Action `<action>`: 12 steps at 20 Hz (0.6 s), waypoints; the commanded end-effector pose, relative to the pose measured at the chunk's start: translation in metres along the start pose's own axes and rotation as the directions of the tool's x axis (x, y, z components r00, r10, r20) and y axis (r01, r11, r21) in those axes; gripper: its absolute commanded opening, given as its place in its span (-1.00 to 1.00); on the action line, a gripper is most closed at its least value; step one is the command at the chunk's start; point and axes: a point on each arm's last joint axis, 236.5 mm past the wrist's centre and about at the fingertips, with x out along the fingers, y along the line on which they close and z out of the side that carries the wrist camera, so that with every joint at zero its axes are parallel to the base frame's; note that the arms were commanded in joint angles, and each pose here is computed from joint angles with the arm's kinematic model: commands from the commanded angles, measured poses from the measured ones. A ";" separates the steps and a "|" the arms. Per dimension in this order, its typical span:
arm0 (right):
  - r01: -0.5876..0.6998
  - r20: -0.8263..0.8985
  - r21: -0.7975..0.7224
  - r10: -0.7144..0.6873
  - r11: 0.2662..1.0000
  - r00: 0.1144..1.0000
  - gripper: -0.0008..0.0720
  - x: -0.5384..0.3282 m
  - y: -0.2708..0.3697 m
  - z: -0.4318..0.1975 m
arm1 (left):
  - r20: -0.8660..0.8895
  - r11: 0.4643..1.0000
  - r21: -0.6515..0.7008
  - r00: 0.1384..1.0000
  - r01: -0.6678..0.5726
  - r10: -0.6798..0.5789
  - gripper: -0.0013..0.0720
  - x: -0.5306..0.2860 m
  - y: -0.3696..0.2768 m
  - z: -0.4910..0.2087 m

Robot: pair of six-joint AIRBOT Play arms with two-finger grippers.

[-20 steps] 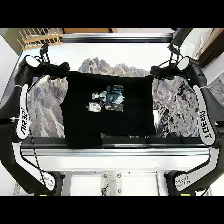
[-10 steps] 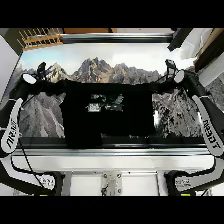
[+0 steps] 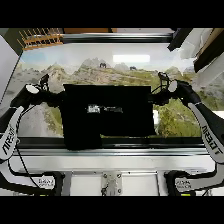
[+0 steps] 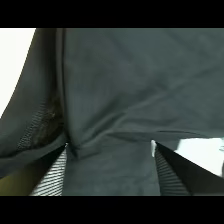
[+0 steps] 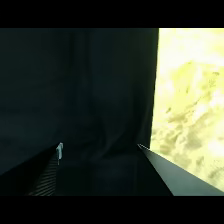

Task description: Fold the clothes and pants, and hang the long-sleeved shirts on hangers.

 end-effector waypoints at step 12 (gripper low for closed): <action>0.022 -0.146 0.570 0.075 0.821 0.986 0.44 -0.047 -0.045 -0.201 | -0.099 0.993 -0.116 0.995 0.018 -0.029 0.53 -0.067 -0.009 -0.151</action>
